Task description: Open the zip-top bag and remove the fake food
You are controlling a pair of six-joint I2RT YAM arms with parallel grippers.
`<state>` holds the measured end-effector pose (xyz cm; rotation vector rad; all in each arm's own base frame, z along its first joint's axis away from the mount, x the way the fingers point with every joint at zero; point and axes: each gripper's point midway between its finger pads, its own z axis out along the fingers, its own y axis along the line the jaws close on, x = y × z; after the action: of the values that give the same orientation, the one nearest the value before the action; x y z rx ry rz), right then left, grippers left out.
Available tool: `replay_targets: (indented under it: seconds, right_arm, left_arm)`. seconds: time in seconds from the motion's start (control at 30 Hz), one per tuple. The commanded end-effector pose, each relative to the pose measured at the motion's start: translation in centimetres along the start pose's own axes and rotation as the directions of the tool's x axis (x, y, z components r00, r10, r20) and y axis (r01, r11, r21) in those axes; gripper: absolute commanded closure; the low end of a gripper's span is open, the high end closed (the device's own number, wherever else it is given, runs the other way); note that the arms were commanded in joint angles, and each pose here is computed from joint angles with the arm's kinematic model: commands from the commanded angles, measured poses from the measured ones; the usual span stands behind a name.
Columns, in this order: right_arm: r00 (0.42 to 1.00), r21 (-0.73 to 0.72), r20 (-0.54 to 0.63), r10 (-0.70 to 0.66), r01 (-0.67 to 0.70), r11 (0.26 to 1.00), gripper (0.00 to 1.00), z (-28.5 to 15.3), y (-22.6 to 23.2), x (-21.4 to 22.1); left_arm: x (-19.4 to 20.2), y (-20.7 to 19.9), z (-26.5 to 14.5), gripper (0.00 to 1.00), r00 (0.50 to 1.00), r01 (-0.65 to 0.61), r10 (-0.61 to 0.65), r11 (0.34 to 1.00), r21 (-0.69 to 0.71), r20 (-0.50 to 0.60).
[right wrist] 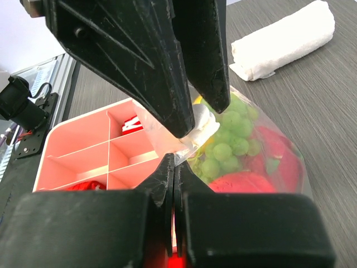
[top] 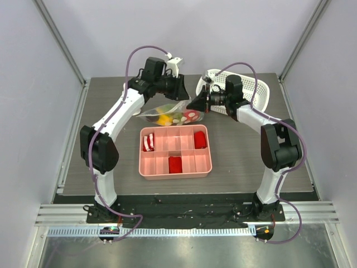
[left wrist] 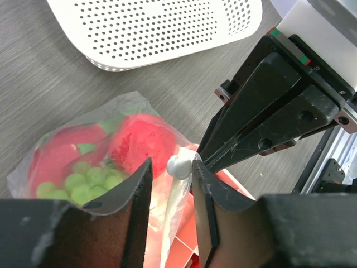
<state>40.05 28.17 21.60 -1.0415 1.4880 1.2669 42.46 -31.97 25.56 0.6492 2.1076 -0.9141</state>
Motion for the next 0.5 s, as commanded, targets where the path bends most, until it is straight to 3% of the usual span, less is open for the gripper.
replay_targets:
  seconds: [0.0, 0.13, 0.23, 0.27, 0.33, 0.37, 0.43, 0.47]
  right_arm:
    - [0.989, -0.012, 0.046, -0.137, 0.138, 0.990, 0.99, -0.5, 1.1, -4.4]
    - [0.989, -0.011, 0.047, -0.140, 0.141, 0.990, 0.99, -0.5, 1.2, -4.5]
    - [0.989, -0.001, 0.049, -0.143, 0.143, 0.990, 0.99, -0.5, 1.1, -4.6]
    - [0.989, 0.000, 0.048, -0.141, 0.141, 0.990, 0.99, -0.6, 1.1, -4.5]
    - [0.989, 0.024, 0.047, -0.137, 0.136, 0.990, 0.98, -0.6, 0.8, -4.6]
    - [0.992, 0.039, 0.041, -0.122, 0.120, 0.992, 0.85, -0.7, 0.6, -4.4]
    - [0.990, 0.046, 0.036, -0.138, 0.136, 0.990, 0.77, -0.7, 0.4, -4.3]
    - [0.991, 0.051, 0.033, -0.132, 0.130, 0.990, 0.69, -0.7, 0.3, -4.2]
  left_arm:
    - [-1.5, -1.3, -1.2, 0.74, 0.999, -0.024, 0.022, 0.999, 0.037, 0.046]
    - [-1.5, -1.4, -1.3, 0.81, 0.999, -0.028, 0.026, 0.999, 0.045, 0.047]
    - [-1.4, -2.0, -1.2, 0.90, 0.999, -0.023, 0.019, 0.996, 0.082, 0.044]
    - [-1.3, -2.2, -1.2, 0.99, 0.999, -0.021, 0.017, 0.996, 0.091, 0.041]
    - [-1.2, -2.2, -1.2, 1.00, 0.999, -0.021, 0.017, 0.995, 0.099, 0.040]
    - [-1.2, -2.3, -1.2, 1.00, 0.999, -0.022, 0.018, 0.995, 0.100, 0.041]
    - [-1.1, -2.4, -1.5, 1.00, 0.999, -0.030, 0.025, 0.994, 0.105, 0.044]
    - [-1.2, -2.5, -1.5, 1.00, 0.998, -0.035, 0.030, 0.994, 0.107, 0.046]
